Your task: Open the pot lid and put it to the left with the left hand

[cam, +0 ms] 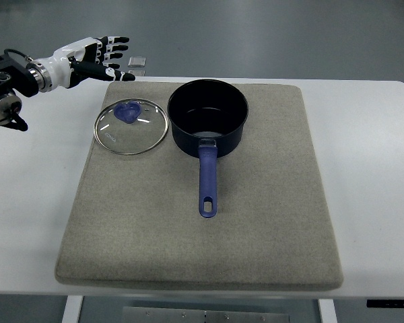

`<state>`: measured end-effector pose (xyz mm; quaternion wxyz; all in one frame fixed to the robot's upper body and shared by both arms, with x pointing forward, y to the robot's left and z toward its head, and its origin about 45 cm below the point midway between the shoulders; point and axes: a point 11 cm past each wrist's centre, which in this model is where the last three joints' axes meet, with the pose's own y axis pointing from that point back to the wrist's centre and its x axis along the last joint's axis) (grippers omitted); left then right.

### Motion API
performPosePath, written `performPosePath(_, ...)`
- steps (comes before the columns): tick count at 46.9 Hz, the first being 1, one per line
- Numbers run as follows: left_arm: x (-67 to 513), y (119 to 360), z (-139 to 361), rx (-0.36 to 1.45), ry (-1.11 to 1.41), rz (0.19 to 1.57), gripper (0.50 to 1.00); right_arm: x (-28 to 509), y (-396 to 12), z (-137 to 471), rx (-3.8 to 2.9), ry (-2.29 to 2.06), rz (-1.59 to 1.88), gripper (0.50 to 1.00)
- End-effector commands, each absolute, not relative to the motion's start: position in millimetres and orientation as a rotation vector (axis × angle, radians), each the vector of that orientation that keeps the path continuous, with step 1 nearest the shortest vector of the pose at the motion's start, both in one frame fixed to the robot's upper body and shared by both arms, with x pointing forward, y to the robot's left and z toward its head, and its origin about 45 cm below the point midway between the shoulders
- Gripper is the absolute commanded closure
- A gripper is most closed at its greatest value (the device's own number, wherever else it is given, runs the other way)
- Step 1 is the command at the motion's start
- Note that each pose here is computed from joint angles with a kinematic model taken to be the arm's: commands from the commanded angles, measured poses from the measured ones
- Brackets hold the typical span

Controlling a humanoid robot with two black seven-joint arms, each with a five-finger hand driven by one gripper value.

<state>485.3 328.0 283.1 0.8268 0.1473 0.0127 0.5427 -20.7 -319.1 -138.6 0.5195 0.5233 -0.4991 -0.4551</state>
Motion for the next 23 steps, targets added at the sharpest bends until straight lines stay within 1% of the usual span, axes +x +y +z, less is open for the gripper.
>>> performPosePath(1,485.9,335.2,283.1,0.221,0.115,1.192,0.510,-20.7,-319.1,-138.6,1.255,-1.197,-1.091,0.583)
performPosePath(8,482.3,343.4,276.3,0.100,0.233,1.221,0.508,-20.7,-319.1,-138.6,1.255,-1.197,-1.091,0.583)
performPosePath(14,476.4,340.1,275.7,0.001,0.301,1.154,0.510,-20.7,-319.1,-138.6,1.255,-1.197,-1.091,0.583)
performPosePath(19,474.2,336.2,278.2,-0.032,0.313,1.109,0.508,-20.7,-319.3,-138.6,1.254,-1.198,-1.090,0.583)
performPosePath(23,473.7,336.6,277.9,-0.038,0.318,1.108,0.508,-20.7,-319.1,-138.6,1.255,-1.197,-1.091,0.583)
